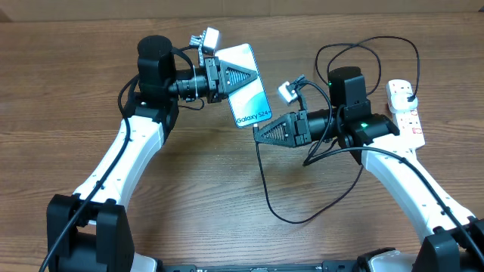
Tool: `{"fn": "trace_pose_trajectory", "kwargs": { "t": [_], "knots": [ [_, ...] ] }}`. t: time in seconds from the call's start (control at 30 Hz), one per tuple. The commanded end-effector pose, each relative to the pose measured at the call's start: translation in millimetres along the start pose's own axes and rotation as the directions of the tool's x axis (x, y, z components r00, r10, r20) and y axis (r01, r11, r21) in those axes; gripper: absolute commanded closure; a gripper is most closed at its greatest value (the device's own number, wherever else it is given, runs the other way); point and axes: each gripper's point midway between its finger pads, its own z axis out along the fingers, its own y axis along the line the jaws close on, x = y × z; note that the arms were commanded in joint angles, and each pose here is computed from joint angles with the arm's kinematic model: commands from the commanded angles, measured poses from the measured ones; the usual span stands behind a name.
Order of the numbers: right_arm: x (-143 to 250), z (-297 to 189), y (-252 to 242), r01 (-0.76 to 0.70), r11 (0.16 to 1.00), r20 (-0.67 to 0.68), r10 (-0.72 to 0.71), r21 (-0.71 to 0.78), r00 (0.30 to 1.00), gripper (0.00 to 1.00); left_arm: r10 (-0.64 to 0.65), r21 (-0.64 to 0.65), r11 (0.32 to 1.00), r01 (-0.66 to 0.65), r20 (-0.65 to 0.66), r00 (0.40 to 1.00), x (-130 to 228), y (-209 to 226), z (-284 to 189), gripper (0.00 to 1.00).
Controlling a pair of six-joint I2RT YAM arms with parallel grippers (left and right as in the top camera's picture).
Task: Plug charger to phone and switch on socket
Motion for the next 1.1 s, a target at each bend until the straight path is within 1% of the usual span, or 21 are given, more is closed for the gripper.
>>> {"fn": "trace_pose_trajectory", "kwargs": {
  "t": [0.0,0.2,0.33,0.6,1.07],
  "knots": [
    [-6,-3,13,0.058,0.998,0.015,-0.058,-0.001,0.998,0.96,0.046,0.079,0.996,-0.035,-0.14,0.989,24,-17,3,0.96],
    [-8,-3,14,0.082,0.997,0.019,-0.082,-0.002,0.996,0.96,0.05,0.102,0.994,-0.031,-0.184,0.982,32,-21,1,0.96],
    [-11,-3,11,0.084,0.996,0.034,-0.085,0.021,0.996,0.96,0.049,0.101,0.994,-0.031,-0.183,0.982,32,-21,2,0.96],
    [-32,-4,21,0.097,0.995,0.091,-0.099,0.023,0.991,0.96,0.05,0.105,0.994,-0.03,-0.19,0.981,33,-21,2,0.96],
    [-38,-5,21,0.092,0.995,0.111,-0.095,0.033,0.989,0.96,0.057,0.105,0.994,-0.038,-0.187,0.981,33,-21,2,0.96]
  ]
}}
